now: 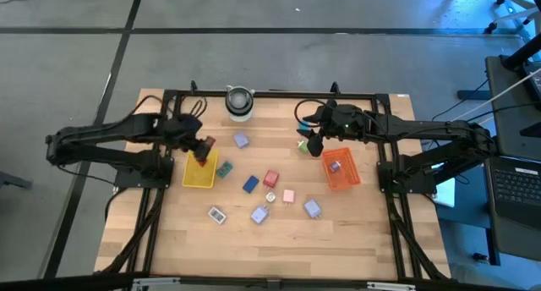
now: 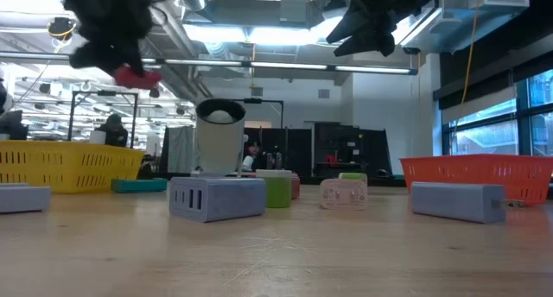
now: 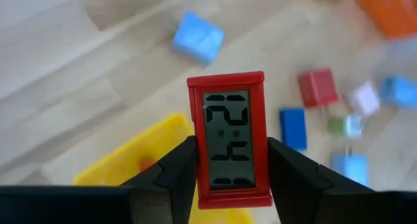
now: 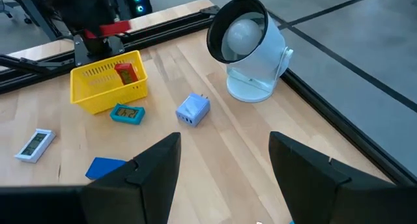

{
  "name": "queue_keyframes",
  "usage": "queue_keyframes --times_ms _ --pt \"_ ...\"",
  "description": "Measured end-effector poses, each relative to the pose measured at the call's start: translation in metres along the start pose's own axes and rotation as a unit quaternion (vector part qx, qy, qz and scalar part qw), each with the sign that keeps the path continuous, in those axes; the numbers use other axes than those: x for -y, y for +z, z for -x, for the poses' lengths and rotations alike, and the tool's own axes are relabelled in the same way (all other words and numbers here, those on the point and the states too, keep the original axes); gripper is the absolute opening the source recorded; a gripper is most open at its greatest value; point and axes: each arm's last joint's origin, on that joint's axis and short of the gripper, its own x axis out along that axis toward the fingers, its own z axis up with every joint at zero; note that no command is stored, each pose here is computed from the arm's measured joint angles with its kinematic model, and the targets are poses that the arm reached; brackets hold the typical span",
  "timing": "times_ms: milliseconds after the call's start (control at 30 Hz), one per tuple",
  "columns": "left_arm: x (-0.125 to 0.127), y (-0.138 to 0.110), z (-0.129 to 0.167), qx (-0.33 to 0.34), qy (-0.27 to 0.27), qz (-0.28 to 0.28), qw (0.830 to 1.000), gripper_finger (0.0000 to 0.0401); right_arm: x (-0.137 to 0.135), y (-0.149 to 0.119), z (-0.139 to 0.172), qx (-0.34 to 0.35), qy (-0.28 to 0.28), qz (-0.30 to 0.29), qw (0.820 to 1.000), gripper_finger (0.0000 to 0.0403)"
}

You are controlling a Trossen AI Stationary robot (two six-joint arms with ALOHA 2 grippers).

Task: Pick & Place Office items
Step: Put the red digital clock into the yellow basket

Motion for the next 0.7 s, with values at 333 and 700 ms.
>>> queue_keyframes --times_ms 333,700 --pt "0.008 -0.031 0.005 -0.03 0.053 -0.059 0.996 0.0156 -0.013 -0.003 0.003 0.001 0.008 -0.011 1.0 0.0233" --pt "0.03 -0.048 -0.025 -0.061 0.153 -0.19 0.968 0.0157 -0.028 -0.007 0.008 0.002 0.021 -0.014 1.0 0.0233"
